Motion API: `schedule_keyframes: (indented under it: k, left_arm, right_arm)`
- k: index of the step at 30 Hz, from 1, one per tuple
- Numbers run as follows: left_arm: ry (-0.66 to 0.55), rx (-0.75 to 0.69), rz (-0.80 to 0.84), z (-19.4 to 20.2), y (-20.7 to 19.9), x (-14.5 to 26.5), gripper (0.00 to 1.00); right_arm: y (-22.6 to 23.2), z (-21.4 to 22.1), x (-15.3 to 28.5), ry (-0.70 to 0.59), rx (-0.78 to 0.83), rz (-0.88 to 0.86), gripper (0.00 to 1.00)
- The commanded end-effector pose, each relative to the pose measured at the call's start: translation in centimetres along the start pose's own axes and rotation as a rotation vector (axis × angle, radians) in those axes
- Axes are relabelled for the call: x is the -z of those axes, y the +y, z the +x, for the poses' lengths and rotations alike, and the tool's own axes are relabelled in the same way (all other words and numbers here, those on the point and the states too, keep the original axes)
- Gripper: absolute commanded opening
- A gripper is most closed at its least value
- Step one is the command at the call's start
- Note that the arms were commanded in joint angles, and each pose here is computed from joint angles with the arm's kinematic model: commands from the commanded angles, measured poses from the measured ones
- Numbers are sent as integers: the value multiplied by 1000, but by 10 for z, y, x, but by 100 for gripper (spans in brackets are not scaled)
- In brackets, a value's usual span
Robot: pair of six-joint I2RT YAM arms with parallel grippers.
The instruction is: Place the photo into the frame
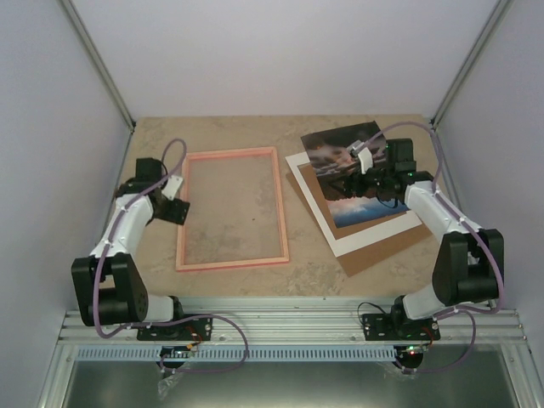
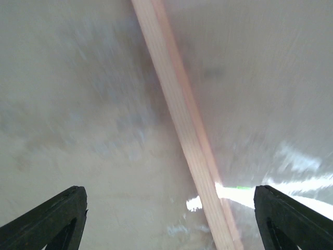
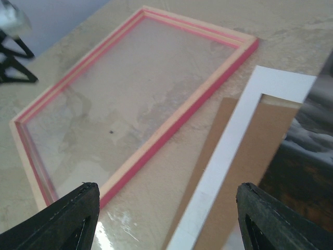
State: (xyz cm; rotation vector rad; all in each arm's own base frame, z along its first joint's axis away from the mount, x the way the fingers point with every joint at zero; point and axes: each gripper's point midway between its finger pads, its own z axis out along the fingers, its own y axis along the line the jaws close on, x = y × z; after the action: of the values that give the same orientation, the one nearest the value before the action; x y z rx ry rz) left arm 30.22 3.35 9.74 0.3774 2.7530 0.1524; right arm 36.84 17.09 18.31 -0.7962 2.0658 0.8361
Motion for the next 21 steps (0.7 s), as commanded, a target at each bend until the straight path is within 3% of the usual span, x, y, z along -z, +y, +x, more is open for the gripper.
schedule_keyframes:
  k: [1,6,11,18,21]
  left_arm:
    - [-193,-70,98,-59,-16,41,90]
    - [-400,-168,261,-132,-81,72,90]
    - [-489,-232,466,-177,-177,81,88]
    - [-489,23,866,-234,-252,75,84]
    - [-512,212,874,-260,-257,61,80]
  right_arm:
    - [-33,19,17,100,3,100,73]
    - [-84,41,62,129,-67,238,73]
    - [-122,42,95,139,-96,321,73]
    - [-145,53,89,157,-128,362,71]
    - [-153,60,83,154,-157,368,70]
